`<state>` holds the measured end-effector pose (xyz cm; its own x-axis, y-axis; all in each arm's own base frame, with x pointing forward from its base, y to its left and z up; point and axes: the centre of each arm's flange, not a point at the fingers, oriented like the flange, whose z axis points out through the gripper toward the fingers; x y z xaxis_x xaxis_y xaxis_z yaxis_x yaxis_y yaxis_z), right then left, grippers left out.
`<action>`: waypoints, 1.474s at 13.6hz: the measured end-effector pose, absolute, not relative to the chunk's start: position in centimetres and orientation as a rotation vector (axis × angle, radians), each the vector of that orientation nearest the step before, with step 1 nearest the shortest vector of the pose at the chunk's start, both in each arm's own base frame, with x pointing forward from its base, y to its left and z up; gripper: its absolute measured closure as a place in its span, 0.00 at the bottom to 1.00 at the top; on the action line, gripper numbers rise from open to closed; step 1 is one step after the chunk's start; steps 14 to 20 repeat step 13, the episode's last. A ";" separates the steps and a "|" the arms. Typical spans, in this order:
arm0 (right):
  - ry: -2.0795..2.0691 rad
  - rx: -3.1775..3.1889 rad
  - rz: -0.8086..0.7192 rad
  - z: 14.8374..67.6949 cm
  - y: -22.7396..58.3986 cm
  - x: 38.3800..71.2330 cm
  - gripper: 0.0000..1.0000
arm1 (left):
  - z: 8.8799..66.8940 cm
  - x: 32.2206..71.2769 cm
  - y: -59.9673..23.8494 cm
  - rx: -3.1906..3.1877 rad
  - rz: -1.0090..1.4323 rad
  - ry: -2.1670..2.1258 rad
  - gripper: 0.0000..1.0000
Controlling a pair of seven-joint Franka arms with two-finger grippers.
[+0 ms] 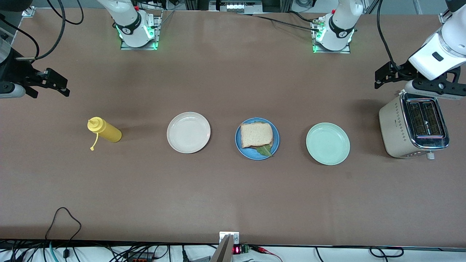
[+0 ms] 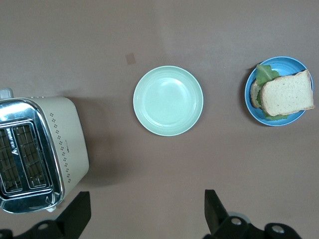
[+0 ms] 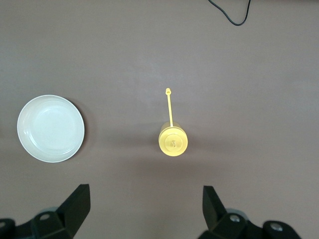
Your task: Make sandwich in blue plate with both arms
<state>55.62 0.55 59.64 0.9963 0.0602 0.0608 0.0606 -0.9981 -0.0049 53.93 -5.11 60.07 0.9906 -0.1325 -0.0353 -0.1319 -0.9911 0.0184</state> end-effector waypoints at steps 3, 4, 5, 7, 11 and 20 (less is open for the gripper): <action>-0.095 -3.129 -0.095 59.6 0.6 55.6 0.00 | 60.0 53.9 -5.0 3.118 -0.063 -0.204 0.00; -0.095 -3.129 -0.099 59.8 0.6 55.6 0.00 | 60.0 53.9 -5.0 3.118 -0.065 -0.203 0.00; -0.095 -3.129 -0.103 59.9 0.6 55.7 0.00 | 60.0 53.9 -5.0 3.118 -0.065 -0.202 0.00; -0.095 -3.129 -0.107 60.1 0.6 55.7 0.00 | 60.0 53.9 -4.9 3.118 -0.066 -0.201 0.00; -0.095 -3.129 -0.103 59.9 0.6 55.7 0.00 | 60.0 53.9 -4.9 3.118 -0.068 -0.201 0.00; -0.095 -3.128 -0.102 59.9 0.6 55.7 0.00 | 60.0 53.8 -4.9 3.118 -0.071 -0.201 0.00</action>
